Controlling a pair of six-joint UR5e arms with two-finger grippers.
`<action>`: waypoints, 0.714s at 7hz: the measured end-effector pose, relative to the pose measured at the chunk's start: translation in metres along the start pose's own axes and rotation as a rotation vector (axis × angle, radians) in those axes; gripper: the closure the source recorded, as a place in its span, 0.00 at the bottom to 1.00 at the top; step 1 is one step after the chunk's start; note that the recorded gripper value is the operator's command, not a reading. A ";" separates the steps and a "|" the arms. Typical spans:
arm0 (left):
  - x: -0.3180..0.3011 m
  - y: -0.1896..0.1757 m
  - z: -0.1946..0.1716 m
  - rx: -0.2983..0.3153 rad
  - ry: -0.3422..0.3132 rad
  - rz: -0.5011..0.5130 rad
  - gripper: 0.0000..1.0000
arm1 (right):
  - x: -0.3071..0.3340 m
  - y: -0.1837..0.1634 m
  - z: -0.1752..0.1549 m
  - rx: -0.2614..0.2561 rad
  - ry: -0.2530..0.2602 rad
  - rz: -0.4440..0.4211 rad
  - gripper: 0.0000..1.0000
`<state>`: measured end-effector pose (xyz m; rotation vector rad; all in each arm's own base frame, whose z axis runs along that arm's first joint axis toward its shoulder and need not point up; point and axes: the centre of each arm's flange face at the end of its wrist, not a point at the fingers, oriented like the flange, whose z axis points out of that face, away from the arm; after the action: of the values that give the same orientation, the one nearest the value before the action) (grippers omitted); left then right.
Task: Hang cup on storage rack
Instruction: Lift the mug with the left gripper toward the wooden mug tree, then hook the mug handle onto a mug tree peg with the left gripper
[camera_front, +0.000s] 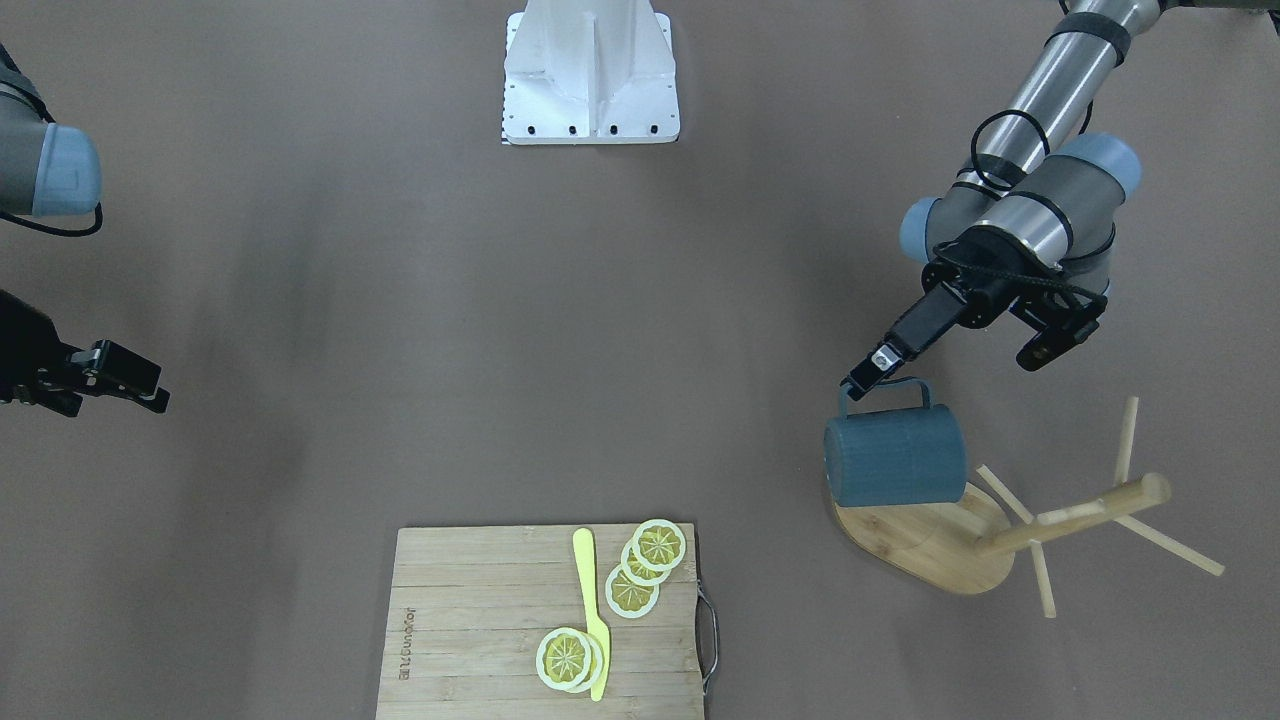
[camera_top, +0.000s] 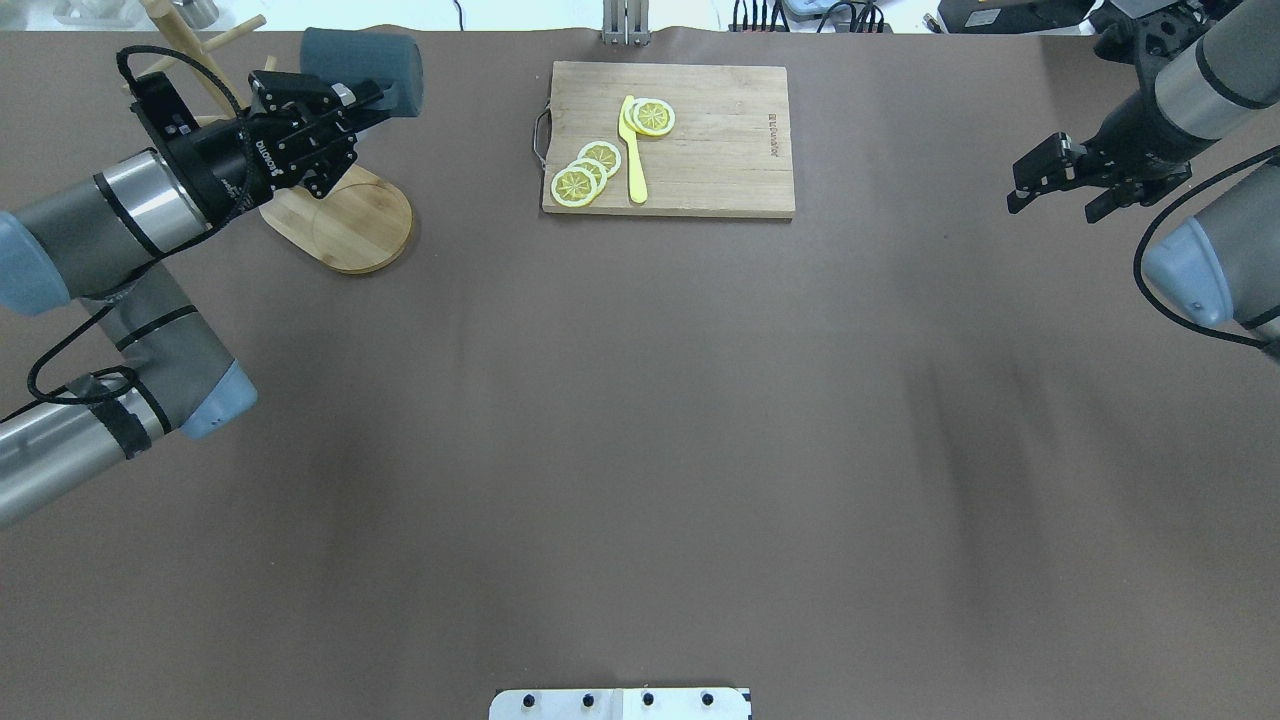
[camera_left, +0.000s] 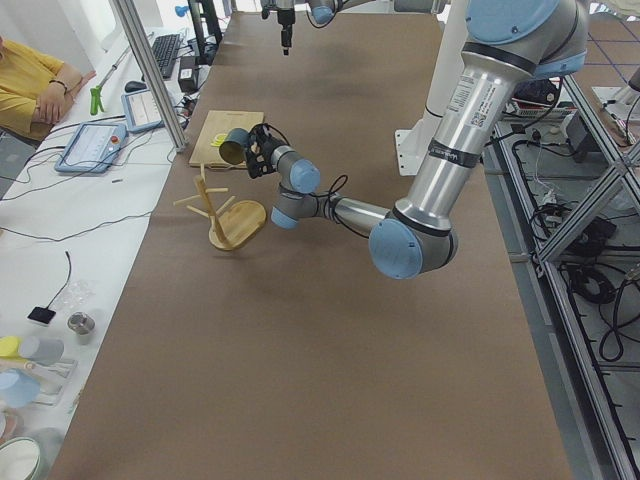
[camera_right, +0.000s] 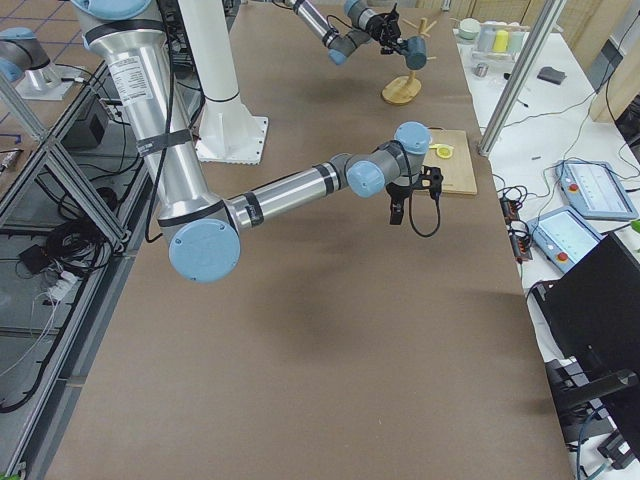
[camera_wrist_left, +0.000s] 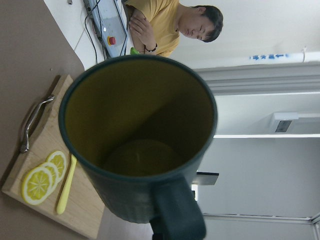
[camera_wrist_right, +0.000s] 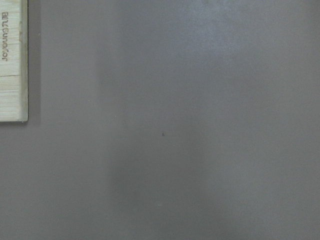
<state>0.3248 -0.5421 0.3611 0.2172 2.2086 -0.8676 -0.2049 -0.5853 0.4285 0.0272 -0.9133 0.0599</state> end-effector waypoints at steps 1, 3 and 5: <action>0.004 -0.004 0.000 0.029 0.045 -0.053 1.00 | -0.002 0.000 -0.001 0.003 -0.002 -0.003 0.00; 0.008 -0.011 -0.003 0.077 0.101 -0.125 1.00 | -0.004 -0.001 -0.002 0.006 -0.004 -0.006 0.00; 0.010 -0.020 -0.006 0.120 0.141 -0.189 1.00 | -0.006 -0.001 -0.004 0.011 -0.005 -0.010 0.00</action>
<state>0.3059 -0.5538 0.3671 0.1305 2.3373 -1.1206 -0.2050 -0.5859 0.4215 0.0417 -0.9183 0.0554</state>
